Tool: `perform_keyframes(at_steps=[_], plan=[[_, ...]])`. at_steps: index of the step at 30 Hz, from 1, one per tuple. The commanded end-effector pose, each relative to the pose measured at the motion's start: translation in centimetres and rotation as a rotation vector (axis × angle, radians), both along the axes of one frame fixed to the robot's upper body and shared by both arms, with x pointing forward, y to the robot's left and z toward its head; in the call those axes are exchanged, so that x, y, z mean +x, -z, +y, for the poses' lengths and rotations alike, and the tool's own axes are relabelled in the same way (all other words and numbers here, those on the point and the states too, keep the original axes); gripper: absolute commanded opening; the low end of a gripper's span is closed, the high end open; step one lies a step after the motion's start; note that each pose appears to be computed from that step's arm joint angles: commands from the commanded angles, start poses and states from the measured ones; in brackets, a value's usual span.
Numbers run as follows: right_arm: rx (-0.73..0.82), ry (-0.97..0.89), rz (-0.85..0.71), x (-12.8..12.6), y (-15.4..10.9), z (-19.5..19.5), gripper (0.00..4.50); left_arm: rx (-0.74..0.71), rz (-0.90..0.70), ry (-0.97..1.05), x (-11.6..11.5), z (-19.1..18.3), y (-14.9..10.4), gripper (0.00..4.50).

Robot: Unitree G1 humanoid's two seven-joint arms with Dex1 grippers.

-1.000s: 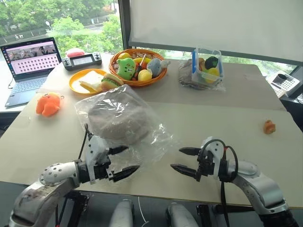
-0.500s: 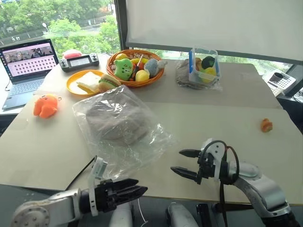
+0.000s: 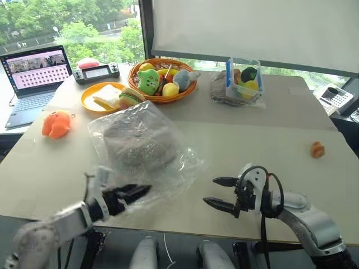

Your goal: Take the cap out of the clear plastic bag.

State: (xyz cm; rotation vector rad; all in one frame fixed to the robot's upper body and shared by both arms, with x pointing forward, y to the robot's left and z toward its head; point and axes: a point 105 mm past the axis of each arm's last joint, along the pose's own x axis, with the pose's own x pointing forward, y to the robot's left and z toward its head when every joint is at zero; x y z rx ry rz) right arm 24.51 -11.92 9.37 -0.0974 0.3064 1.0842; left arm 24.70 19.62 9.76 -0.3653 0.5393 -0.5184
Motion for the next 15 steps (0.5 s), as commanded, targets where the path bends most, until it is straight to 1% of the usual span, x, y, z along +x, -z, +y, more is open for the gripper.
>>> perform_keyframes(at_steps=[1,4,10,15], plan=[[0.026,-0.030,-0.040,0.0,-1.2,0.5,4.50,0.101,0.002,-0.030,0.2,1.0,0.5,4.46],[0.030,-0.034,-0.046,0.2,-1.4,0.6,4.50,0.229,-0.007,-0.070,1.1,2.6,1.2,4.46],[0.028,-0.037,-0.049,0.4,-1.3,0.6,4.50,0.315,-0.051,-0.067,1.9,3.3,1.4,4.46],[0.034,-0.039,-0.051,0.4,-1.3,0.8,4.50,0.413,-0.079,-0.097,2.5,5.0,1.8,4.46]])
